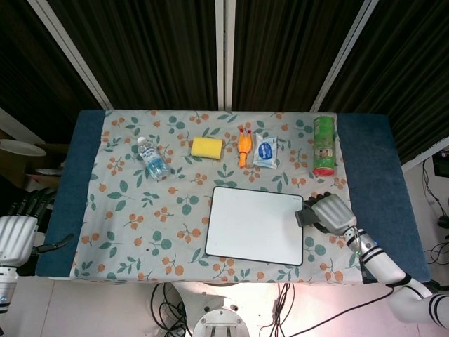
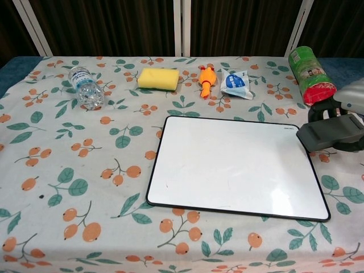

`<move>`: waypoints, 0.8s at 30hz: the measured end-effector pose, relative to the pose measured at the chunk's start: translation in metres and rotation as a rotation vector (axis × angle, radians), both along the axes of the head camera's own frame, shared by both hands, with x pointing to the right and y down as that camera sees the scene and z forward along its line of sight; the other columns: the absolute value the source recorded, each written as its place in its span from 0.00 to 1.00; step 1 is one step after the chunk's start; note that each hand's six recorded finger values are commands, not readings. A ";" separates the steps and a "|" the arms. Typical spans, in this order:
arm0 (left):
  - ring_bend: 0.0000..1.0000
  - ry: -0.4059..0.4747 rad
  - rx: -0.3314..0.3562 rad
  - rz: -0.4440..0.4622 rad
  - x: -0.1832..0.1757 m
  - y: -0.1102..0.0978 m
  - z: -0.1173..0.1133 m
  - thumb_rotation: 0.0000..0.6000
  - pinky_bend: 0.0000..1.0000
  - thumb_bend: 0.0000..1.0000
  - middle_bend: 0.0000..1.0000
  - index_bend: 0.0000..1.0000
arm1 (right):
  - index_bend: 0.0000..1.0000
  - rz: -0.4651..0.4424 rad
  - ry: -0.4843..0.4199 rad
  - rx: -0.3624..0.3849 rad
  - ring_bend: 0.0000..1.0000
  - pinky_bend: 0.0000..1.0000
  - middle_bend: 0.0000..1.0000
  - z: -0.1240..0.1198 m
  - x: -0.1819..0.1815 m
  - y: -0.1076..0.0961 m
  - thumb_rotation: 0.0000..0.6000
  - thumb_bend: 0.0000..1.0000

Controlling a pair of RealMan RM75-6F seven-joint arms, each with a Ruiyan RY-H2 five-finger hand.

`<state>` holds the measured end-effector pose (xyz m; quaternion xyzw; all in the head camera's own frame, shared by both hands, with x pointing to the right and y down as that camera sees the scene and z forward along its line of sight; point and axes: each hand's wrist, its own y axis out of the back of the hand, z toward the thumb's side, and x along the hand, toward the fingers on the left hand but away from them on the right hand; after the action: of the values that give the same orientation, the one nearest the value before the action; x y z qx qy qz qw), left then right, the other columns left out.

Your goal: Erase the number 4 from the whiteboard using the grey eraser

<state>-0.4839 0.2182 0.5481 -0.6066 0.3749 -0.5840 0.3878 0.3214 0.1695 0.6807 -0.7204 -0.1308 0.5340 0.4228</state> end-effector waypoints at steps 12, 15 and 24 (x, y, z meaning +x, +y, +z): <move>0.10 -0.001 -0.005 0.006 0.002 -0.002 0.001 0.50 0.17 0.12 0.09 0.13 | 0.37 0.089 0.048 -0.035 0.34 0.32 0.38 0.020 0.041 0.012 1.00 0.19; 0.10 0.000 -0.004 0.007 0.002 -0.002 0.001 0.50 0.17 0.12 0.09 0.13 | 0.07 0.100 0.044 -0.030 0.07 0.08 0.12 0.019 0.046 0.012 1.00 0.10; 0.10 0.005 0.004 0.017 0.006 -0.004 0.001 0.50 0.17 0.12 0.09 0.13 | 0.00 0.140 0.026 0.020 0.00 0.00 0.00 0.007 0.055 0.012 1.00 0.00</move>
<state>-0.4778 0.2145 0.5490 -0.6107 0.3719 -0.5783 0.3928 0.3763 0.1819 0.6879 -0.6983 -0.1803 0.5703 0.3933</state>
